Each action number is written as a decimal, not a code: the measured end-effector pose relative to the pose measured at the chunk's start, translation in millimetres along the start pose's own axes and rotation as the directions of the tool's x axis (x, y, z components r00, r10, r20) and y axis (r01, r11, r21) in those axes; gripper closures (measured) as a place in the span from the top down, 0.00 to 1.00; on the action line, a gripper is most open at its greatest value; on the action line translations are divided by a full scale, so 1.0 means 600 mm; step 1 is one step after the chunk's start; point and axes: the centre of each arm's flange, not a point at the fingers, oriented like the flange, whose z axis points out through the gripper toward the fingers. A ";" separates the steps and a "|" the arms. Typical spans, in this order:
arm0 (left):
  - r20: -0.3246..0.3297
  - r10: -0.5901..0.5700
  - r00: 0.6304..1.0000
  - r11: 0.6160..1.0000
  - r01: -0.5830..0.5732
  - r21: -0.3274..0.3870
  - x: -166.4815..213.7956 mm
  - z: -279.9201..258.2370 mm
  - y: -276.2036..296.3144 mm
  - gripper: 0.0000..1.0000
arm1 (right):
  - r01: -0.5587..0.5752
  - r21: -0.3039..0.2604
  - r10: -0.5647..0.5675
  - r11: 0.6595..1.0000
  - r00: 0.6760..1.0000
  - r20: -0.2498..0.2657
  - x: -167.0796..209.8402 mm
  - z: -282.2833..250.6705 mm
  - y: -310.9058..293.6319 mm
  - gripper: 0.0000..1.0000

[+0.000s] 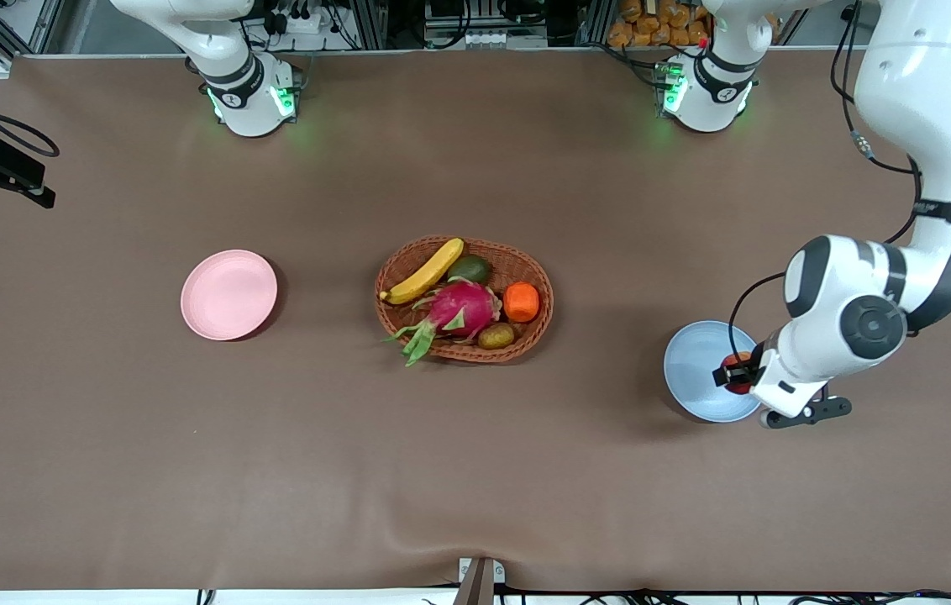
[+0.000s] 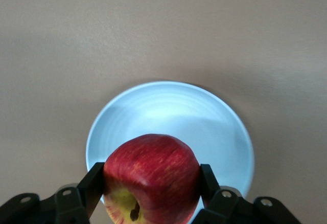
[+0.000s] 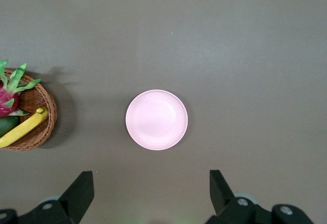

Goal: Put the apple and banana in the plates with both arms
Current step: 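Lower the apple onto the blue plate while the right gripper reaches out, then open the left gripper and withdraw while the right gripper grasps the banana, then lift the yellow banana with the right gripper over the pink plate, then lower the banana onto the pink plate and open the right gripper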

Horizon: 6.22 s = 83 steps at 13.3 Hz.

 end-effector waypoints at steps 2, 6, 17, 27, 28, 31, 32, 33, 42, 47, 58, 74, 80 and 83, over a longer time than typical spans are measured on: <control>0.003 0.035 0.999 0.999 -0.035 0.036 -0.001 0.030 0.005 0.79 | 0.001 0.000 -0.001 1.000 1.000 0.000 0.000 0.000 0.000 1.00; 0.015 0.082 0.996 0.994 -0.083 0.075 -0.011 0.064 0.031 0.79 | 0.019 0.003 -0.019 1.000 0.999 0.037 0.018 0.032 -0.014 1.00; 0.017 0.082 0.996 0.993 -0.083 0.089 -0.007 0.071 0.020 1.00 | -0.278 0.075 0.241 0.958 0.916 0.320 0.109 0.337 -0.251 1.00; -0.065 0.049 0.997 0.989 -0.040 0.141 -0.039 -0.223 0.012 1.00 | -0.712 -0.044 0.653 0.701 0.616 0.441 0.114 0.641 -0.474 0.83; -0.067 0.040 0.997 0.990 -0.031 0.137 -0.045 -0.251 0.008 1.00 | -0.717 -0.044 0.660 0.696 0.614 0.433 0.111 0.651 -0.489 0.73; -0.068 -0.006 0.998 1.000 0.007 0.009 -0.075 -0.367 -0.013 1.00 | -0.726 -0.046 0.672 0.686 0.608 0.424 0.114 0.674 -0.488 0.58; -0.075 -0.017 0.997 1.000 0.015 -0.023 -0.091 -0.411 -0.026 1.00 | -0.727 -0.051 0.674 0.684 0.605 0.424 0.115 0.682 -0.487 0.58; -0.091 -0.021 0.996 0.999 0.018 -0.035 -0.109 -0.453 -0.037 1.00 | -0.728 -0.055 0.675 0.684 0.602 0.425 0.115 0.688 -0.486 0.56; -0.049 0.059 0.997 0.996 -0.062 -0.065 -0.203 -0.587 -0.138 1.00 | -0.718 -0.073 0.671 0.692 0.603 0.432 0.104 0.706 -0.497 0.40; -0.034 0.064 0.997 0.996 -0.066 -0.061 -0.224 -0.609 -0.169 1.00 | -0.708 -0.081 0.665 0.701 0.608 0.433 0.093 0.718 -0.510 0.21; -0.017 0.112 0.994 0.992 -0.112 -0.058 -0.233 -0.609 -0.152 1.00 | -0.656 -0.130 0.618 0.743 0.599 0.509 0.110 0.618 -0.483 0.14; 0.014 0.118 0.993 0.992 -0.117 -0.053 -0.247 -0.613 -0.152 1.00 | -0.160 0.038 0.127 0.986 0.890 0.438 0.180 0.632 -0.020 0.14; 0.028 0.116 0.993 0.992 -0.114 -0.051 -0.247 -0.604 -0.154 1.00 | -0.124 0.002 0.111 0.992 0.900 0.421 0.174 0.688 -0.016 0.14; 0.028 0.116 0.993 0.992 -0.114 -0.051 -0.247 -0.604 -0.154 1.00 | -0.121 0.000 0.109 0.993 0.895 0.433 0.170 0.709 -0.014 0.14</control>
